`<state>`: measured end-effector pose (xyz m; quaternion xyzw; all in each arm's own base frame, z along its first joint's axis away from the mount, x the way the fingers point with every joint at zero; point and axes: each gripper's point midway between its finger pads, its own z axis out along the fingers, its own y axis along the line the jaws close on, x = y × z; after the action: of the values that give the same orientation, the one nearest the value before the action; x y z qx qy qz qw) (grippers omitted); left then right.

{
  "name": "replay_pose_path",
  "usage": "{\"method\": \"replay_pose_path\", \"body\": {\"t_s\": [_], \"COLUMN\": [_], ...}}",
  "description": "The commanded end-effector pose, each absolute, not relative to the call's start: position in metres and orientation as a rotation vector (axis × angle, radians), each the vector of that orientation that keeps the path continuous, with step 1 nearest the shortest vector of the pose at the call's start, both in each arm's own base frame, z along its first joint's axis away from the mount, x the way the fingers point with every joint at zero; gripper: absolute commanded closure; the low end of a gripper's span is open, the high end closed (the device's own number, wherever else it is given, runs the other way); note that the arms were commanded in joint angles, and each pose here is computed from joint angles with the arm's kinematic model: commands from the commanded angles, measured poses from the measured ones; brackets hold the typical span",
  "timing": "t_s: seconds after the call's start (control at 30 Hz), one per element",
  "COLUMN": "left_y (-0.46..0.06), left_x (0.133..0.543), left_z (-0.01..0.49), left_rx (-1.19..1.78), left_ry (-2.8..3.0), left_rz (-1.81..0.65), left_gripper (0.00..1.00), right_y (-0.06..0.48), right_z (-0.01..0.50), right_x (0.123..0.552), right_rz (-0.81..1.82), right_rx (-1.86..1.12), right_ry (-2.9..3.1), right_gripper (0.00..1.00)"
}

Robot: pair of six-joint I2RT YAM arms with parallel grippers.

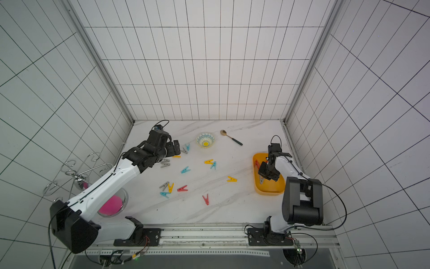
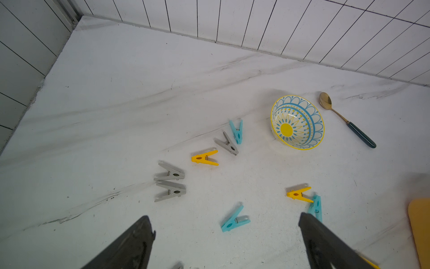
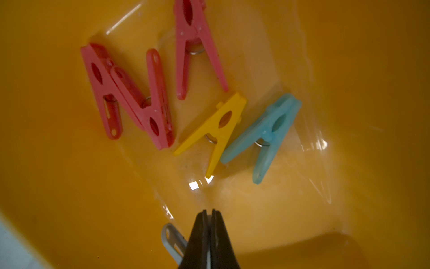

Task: Put the clothespins into the storage box
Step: Place the clothespin in the storage box, then pick up the clothespin from the center of the board.

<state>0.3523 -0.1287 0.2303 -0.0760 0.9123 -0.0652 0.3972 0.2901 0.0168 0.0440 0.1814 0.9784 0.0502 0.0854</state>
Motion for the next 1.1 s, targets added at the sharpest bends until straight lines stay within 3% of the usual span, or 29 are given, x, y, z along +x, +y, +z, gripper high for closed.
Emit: {"method": "replay_pose_path", "body": {"t_s": [0.0,0.3,0.6,0.8,1.07], "left_y": [-0.134,-0.123,-0.121,-0.124,-0.122], "left_x": [0.357,0.354,0.356,0.36,0.357], "left_z": [0.237,0.242,0.241,0.232,0.232], "left_rx": [-0.187,-0.185,-0.18,-0.179,-0.18], "left_ry": [2.29,2.28,2.287,2.316,2.317], "left_rz": [-0.186,-0.115,-0.094,-0.085,-0.074], "left_gripper": [0.01,0.01,0.01,0.01,0.01], "right_y": [0.029,0.027,0.035,0.108,0.184], "right_z": [0.033,0.04,0.095,0.123,0.083], "right_x": [0.294,0.316,0.307,0.288,0.257], "right_rz": [0.173,0.119,0.071,0.173,0.227], "right_rx": [0.52,0.473,0.296,-0.106,-0.59], "right_ry": [2.928,2.926,2.873,2.837,2.882], "right_gripper": [0.93,0.8,0.72,0.64,0.52]}}
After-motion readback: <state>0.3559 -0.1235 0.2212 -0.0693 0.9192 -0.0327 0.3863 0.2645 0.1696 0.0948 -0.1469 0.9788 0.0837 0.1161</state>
